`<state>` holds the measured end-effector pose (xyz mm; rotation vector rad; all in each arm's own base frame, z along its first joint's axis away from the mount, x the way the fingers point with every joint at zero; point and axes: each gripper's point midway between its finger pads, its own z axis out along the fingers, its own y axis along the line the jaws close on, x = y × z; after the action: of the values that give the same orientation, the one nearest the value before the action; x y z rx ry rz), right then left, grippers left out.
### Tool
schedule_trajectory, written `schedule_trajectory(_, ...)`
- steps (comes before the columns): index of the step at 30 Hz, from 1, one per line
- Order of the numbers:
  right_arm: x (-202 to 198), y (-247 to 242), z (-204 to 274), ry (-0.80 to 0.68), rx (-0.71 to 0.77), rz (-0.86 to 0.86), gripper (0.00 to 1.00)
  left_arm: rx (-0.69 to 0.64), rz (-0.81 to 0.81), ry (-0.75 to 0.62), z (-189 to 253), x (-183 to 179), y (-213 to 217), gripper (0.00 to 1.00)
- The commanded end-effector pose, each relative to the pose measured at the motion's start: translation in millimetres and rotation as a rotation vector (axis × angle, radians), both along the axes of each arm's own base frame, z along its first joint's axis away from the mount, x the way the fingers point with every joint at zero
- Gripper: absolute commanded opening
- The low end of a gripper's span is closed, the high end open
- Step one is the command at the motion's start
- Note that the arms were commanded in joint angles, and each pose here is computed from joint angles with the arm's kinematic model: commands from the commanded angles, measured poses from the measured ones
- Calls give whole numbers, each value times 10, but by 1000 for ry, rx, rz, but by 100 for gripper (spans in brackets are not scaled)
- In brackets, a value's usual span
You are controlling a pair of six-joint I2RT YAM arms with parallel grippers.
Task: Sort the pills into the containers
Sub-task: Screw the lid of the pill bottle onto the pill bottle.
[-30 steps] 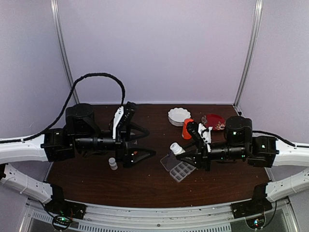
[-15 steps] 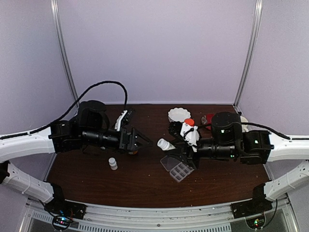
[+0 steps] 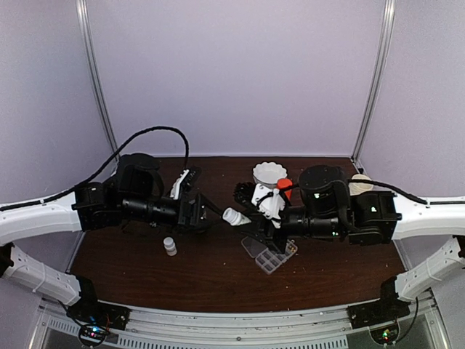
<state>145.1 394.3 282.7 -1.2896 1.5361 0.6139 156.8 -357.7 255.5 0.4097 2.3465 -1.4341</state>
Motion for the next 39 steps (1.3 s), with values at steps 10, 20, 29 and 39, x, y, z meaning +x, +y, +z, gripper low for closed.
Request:
schedule_trajectory(10,178,-107,-147,52,24,-112,6,-126,113,-116,417,72,234,83)
schedule_trajectory(20,119,53,-141,31,-20,-69,6,-150,-24,-57,480,-35,-53,79)
schedule_trajectory(29,112,124,-172,23,-44,-58,6,-133,-43,-42,421,-29,-120,67)
schedule_trajectory(39,123,178,-225,20,-74,-52,6,-119,-70,-17,349,-43,-182,63)
